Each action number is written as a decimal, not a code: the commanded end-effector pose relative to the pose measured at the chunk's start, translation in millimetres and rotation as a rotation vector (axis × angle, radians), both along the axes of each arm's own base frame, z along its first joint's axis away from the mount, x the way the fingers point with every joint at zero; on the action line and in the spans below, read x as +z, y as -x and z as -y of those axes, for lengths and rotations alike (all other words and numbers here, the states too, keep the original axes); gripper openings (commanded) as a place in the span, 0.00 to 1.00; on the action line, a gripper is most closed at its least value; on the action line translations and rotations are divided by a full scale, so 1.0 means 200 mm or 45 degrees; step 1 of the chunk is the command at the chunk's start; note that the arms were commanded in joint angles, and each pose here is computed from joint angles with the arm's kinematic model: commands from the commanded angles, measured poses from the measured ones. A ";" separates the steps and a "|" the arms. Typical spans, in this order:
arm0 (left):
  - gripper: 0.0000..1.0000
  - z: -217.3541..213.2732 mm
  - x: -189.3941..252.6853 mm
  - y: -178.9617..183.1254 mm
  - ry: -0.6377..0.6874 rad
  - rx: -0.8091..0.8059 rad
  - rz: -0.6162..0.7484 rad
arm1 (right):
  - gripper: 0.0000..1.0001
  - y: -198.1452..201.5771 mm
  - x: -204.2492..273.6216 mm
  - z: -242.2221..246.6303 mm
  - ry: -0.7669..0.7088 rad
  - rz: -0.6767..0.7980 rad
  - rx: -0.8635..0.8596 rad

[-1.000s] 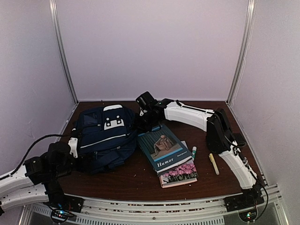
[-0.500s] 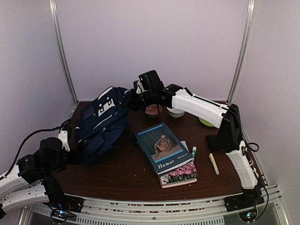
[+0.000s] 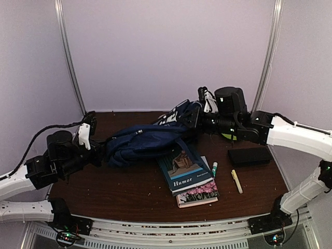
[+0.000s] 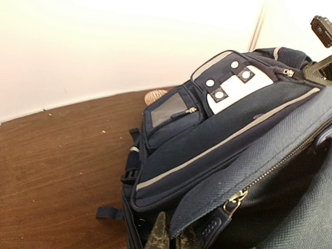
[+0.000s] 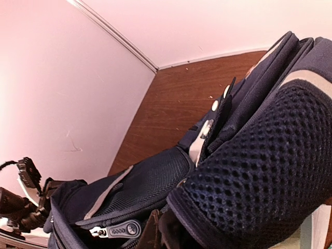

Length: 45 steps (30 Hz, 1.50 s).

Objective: Pack the student bag
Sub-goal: Adjust the student bag at the center of the board.

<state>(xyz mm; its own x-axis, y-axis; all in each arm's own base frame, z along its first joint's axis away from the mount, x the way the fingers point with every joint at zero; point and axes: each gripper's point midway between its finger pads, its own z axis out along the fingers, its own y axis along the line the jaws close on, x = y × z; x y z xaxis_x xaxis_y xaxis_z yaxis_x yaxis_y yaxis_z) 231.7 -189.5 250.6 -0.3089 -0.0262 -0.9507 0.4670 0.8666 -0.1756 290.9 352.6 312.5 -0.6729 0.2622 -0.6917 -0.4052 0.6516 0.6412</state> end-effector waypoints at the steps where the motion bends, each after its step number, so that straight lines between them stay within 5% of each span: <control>1: 0.00 -0.12 0.02 -0.08 0.082 0.200 0.071 | 0.00 0.04 0.07 0.07 -0.018 0.171 -0.009; 9: 0.00 -0.02 -0.17 -0.03 0.015 0.027 -0.016 | 0.00 0.23 -0.39 0.05 0.210 0.064 0.135; 15: 0.00 0.11 -0.38 0.02 -0.040 -0.158 -0.149 | 0.58 0.28 -0.39 0.15 0.454 0.128 0.136; 18: 0.00 0.18 -0.45 0.04 -0.046 -0.236 -0.199 | 0.68 0.28 -0.32 0.20 0.550 0.205 0.115; 26: 0.00 0.28 -0.49 0.02 -0.079 -0.326 -0.234 | 0.68 0.42 -0.15 0.02 0.651 0.423 0.350; 32: 0.01 0.34 -0.50 0.03 -0.106 -0.398 -0.238 | 0.66 0.48 -0.31 -0.25 0.923 0.466 0.635; 45: 0.05 0.46 -0.53 0.10 -0.197 -0.537 -0.257 | 0.63 0.44 -0.59 -0.46 1.099 0.453 0.811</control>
<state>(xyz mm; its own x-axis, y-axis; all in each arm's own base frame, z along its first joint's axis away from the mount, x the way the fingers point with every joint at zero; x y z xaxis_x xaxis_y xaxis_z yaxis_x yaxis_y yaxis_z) 205.1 -267.5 118.7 -0.4982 0.3134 -0.8084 0.7271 0.6589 -0.1927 203.4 443.4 196.6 -0.2853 -0.6726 -0.6827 -0.8783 0.4687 -0.0947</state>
